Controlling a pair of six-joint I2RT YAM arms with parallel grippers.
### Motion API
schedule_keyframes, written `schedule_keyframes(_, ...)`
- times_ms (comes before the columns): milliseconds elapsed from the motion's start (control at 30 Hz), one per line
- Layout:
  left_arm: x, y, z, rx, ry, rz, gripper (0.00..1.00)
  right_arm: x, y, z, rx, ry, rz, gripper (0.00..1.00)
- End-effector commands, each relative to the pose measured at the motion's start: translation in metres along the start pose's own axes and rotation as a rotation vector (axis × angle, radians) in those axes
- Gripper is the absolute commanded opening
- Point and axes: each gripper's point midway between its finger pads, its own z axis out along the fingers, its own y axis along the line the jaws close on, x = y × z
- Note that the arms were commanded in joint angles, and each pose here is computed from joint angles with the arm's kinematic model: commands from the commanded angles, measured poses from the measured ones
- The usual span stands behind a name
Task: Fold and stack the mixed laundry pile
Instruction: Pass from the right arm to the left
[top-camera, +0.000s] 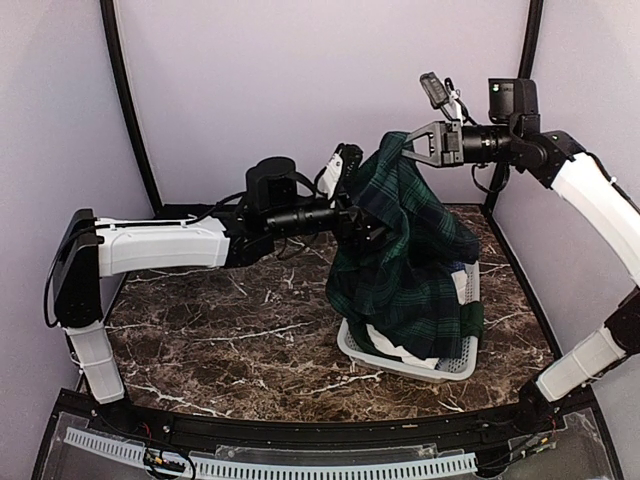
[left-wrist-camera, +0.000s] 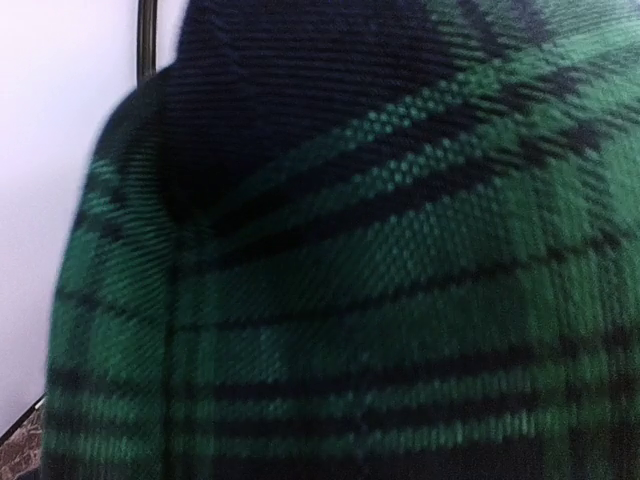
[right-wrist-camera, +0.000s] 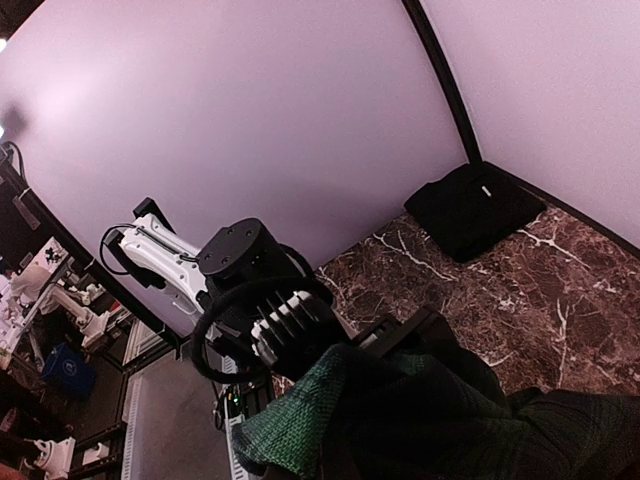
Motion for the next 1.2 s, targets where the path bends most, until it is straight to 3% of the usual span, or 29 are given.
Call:
schedule_keyframes(0,-0.03,-0.009,0.018,0.033,-0.137,0.1,0.99,-0.003,0.027,0.017,-0.138,0.0,-0.04,0.0)
schedule_keyframes(67,-0.034,-0.005,0.024,0.015,-0.168,0.101,0.97,-0.002,0.029,0.02,-0.155,0.004,-0.029,0.0)
schedule_keyframes(100,-0.04,-0.005,0.024,0.011,-0.191,0.107,0.84,-0.002,0.03,0.019,-0.157,0.005,-0.028,0.0)
schedule_keyframes(133,-0.042,-0.005,0.025,0.013,-0.2,0.108,0.63,-0.003,0.029,0.018,-0.143,0.0,-0.031,0.0)
schedule_keyframes(167,-0.047,-0.004,0.023,0.007,-0.222,0.112,0.53,-0.005,0.027,0.015,-0.112,-0.007,-0.038,0.0)
schedule_keyframes(200,-0.05,-0.005,0.021,0.003,-0.232,0.11,0.3,-0.006,0.022,0.012,-0.066,-0.015,-0.043,0.0)
schedule_keyframes(267,-0.057,-0.005,0.018,-0.006,-0.252,0.122,0.07,-0.011,0.012,0.002,0.015,-0.04,-0.053,0.01)
schedule_keyframes(300,-0.058,-0.004,0.017,-0.012,-0.248,0.128,0.03,-0.012,0.008,-0.005,0.052,-0.059,-0.057,0.14)
schedule_keyframes(333,-0.062,-0.004,0.015,-0.016,-0.253,0.131,0.0,-0.015,0.004,-0.013,0.09,-0.076,-0.058,0.41)
schedule_keyframes(367,-0.063,-0.001,0.014,-0.027,-0.251,0.131,0.0,-0.017,-0.001,-0.021,0.129,-0.093,-0.058,0.62)
schedule_keyframes(400,-0.069,0.0,0.013,-0.034,-0.258,0.133,0.0,-0.019,-0.006,-0.029,0.173,-0.109,-0.06,0.75)
schedule_keyframes(500,-0.089,0.022,0.008,-0.11,-0.274,0.111,0.0,-0.016,-0.023,-0.056,0.36,-0.139,-0.086,0.88)
schedule_keyframes(667,-0.176,0.05,-0.019,-0.204,-0.42,0.105,0.0,0.023,-0.037,-0.071,0.476,-0.065,-0.084,0.92)
schedule_keyframes(833,-0.269,0.066,-0.065,-0.286,-0.581,0.148,0.0,0.069,-0.032,-0.062,0.377,0.019,-0.058,0.9)
schedule_keyframes(1000,-0.323,0.078,-0.116,-0.404,-0.679,0.207,0.0,0.106,-0.033,-0.041,0.313,0.124,-0.018,0.85)
schedule_keyframes(1167,-0.352,0.085,-0.162,-0.503,-0.726,0.232,0.0,0.15,-0.032,-0.007,0.278,0.292,-0.009,0.82)
